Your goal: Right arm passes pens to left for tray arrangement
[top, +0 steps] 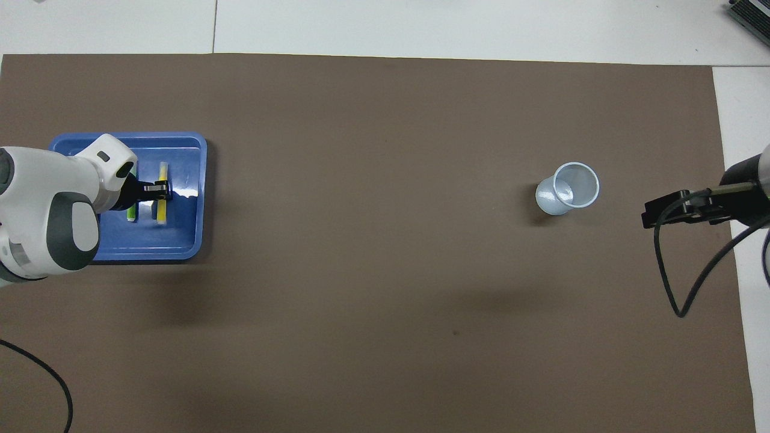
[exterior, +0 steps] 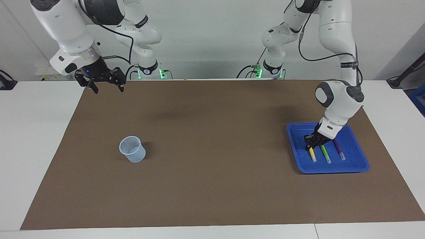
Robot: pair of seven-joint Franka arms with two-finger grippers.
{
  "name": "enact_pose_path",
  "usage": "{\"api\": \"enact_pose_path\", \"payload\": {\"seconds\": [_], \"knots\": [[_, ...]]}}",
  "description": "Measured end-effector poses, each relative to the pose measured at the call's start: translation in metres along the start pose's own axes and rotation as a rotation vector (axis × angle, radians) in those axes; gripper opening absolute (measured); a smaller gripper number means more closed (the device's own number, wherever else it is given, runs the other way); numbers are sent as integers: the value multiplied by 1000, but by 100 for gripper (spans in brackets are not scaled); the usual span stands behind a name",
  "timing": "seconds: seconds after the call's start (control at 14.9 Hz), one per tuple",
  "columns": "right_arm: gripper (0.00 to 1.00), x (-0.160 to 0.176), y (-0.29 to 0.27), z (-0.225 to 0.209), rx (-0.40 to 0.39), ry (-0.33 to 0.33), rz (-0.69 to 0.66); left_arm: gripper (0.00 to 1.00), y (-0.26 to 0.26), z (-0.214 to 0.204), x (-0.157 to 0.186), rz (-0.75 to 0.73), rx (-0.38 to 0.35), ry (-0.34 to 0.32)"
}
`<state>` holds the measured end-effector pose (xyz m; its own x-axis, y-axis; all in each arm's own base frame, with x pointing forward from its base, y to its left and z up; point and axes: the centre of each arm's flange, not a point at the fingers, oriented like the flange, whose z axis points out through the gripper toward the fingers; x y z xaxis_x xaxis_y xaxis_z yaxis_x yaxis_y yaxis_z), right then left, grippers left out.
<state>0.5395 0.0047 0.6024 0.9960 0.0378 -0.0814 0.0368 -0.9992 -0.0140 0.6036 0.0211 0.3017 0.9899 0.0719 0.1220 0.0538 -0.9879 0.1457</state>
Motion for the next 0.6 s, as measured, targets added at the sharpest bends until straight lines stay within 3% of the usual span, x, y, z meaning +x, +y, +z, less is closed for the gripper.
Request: {"api": "enact_pose_path", "payload": {"seconds": [0.4,0.47,0.6], "knots": [[100,0,0,0,0,0,0,93,-2,-5,3,-46,2,1],[100,0,0,0,0,0,-1,100,-1,-12,6,-46,3,-1],[100,0,0,0,0,0,-1,100,1,-34,13,-46,8,4]]}}
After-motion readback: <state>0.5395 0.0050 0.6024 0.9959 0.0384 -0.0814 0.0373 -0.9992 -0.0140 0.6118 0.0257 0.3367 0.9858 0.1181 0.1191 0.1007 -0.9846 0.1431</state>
